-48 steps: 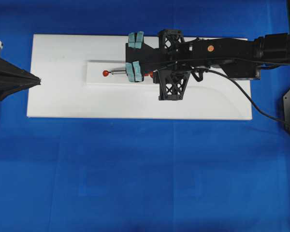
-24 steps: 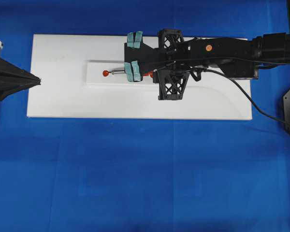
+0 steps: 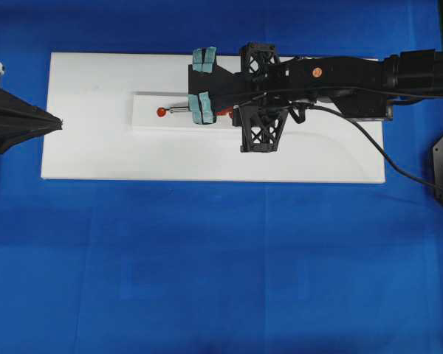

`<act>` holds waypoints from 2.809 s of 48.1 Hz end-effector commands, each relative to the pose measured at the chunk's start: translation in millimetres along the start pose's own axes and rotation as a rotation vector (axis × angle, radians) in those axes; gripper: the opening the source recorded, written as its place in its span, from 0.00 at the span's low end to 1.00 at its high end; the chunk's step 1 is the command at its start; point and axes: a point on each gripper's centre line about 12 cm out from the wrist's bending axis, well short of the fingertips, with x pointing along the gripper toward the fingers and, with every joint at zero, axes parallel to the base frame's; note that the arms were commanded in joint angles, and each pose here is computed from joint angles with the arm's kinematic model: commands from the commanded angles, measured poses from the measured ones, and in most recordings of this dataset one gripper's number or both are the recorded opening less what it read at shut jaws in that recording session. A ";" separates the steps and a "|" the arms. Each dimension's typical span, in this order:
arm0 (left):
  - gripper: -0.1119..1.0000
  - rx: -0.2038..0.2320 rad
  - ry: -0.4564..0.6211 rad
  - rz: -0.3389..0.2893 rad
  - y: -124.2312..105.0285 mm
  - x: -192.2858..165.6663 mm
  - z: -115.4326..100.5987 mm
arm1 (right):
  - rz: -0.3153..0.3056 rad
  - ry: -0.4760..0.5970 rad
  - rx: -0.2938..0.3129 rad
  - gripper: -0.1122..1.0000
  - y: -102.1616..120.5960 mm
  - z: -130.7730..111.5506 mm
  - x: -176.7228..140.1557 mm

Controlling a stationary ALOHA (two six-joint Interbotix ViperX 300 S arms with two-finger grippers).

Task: Touch the tip of the soldering iron to the mark.
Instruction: 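Hold the iron tip against the middle red dot, then raise the iron and move it up and right off the strip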

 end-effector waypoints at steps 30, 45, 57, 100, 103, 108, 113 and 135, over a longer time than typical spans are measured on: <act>0.10 0.001 -0.014 -0.002 -0.5 1.2 4.0 | -0.002 -0.035 0.002 0.16 -1.2 10.1 -10.2; 0.10 0.000 -0.014 -0.004 -0.8 1.2 4.0 | -0.003 -0.064 0.008 0.16 -2.8 13.9 -21.7; 0.10 0.000 -0.014 -0.002 -0.5 1.2 4.0 | -0.022 -0.173 0.016 0.16 -11.7 24.4 -76.6; 0.10 0.000 -0.028 -0.003 -0.6 0.1 6.7 | -0.062 -0.165 0.019 0.16 -19.5 7.2 -140.6; 0.10 0.000 -0.028 -0.003 -0.6 0.1 6.7 | -0.061 -0.161 0.022 0.16 -18.9 -0.4 -142.4; 0.10 0.000 -0.027 -0.004 -0.9 0.1 6.7 | -0.055 -0.158 0.024 0.16 -17.4 -13.5 -146.3; 0.10 0.000 -0.028 -0.003 -0.6 0.1 6.7 | -0.052 -0.157 0.024 0.16 -16.4 -23.5 -149.6; 0.10 0.000 -0.028 -0.003 -0.6 0.1 6.7 | -0.051 -0.156 0.032 0.16 -16.2 -29.8 -150.2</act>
